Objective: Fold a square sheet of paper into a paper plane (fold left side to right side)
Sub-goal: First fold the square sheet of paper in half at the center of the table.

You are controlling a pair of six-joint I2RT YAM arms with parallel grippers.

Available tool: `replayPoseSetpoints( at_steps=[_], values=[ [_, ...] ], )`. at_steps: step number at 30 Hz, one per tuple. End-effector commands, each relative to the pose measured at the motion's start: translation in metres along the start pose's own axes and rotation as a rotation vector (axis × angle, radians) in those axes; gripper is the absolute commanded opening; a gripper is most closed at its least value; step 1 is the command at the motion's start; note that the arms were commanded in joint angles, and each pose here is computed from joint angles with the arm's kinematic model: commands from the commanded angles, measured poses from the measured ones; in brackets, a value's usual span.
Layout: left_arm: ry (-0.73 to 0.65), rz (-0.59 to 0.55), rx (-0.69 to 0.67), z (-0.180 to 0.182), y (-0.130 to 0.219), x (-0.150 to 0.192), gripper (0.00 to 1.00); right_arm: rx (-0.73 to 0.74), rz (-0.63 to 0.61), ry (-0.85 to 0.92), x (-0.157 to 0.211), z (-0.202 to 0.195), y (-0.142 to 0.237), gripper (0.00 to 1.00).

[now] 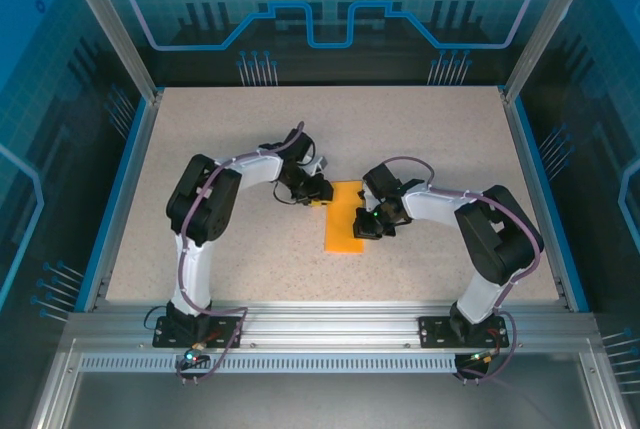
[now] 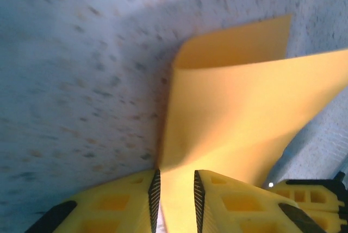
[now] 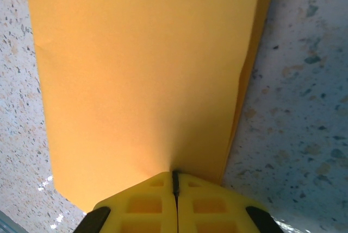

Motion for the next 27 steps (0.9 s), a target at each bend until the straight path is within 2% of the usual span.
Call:
replayPoseSetpoints(
  at_steps=[1, 7, 14, 27],
  values=[
    [-0.034, -0.081, -0.002, -0.005, 0.021, -0.019, 0.27, 0.252, 0.168, -0.061, 0.050, -0.064, -0.020, 0.06],
    [-0.070, -0.122, 0.112, -0.033, 0.043, -0.008, 0.27, 0.253, 0.164, -0.061, 0.049, -0.063, -0.020, 0.06],
    [-0.095, -0.069, 0.196, -0.054, 0.023, 0.012, 0.26, 0.251, 0.166, -0.062, 0.049, -0.063, -0.021, 0.06],
    [-0.062, -0.059, 0.163, -0.034, -0.016, -0.003, 0.25, 0.269, 0.176, -0.059, 0.052, -0.067, -0.020, 0.06]
  ],
)
Point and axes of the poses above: each hand's point on the last joint's axis, 136 mm out from that joint toward the fingers, its own y axis back along the fingers, its own z axis along the line the jaws close on, x = y × z, the point moved 1 cm from there along y, back along the fingers, and after that the axes turned 3 degrees about -y, right-handed, at the moved point
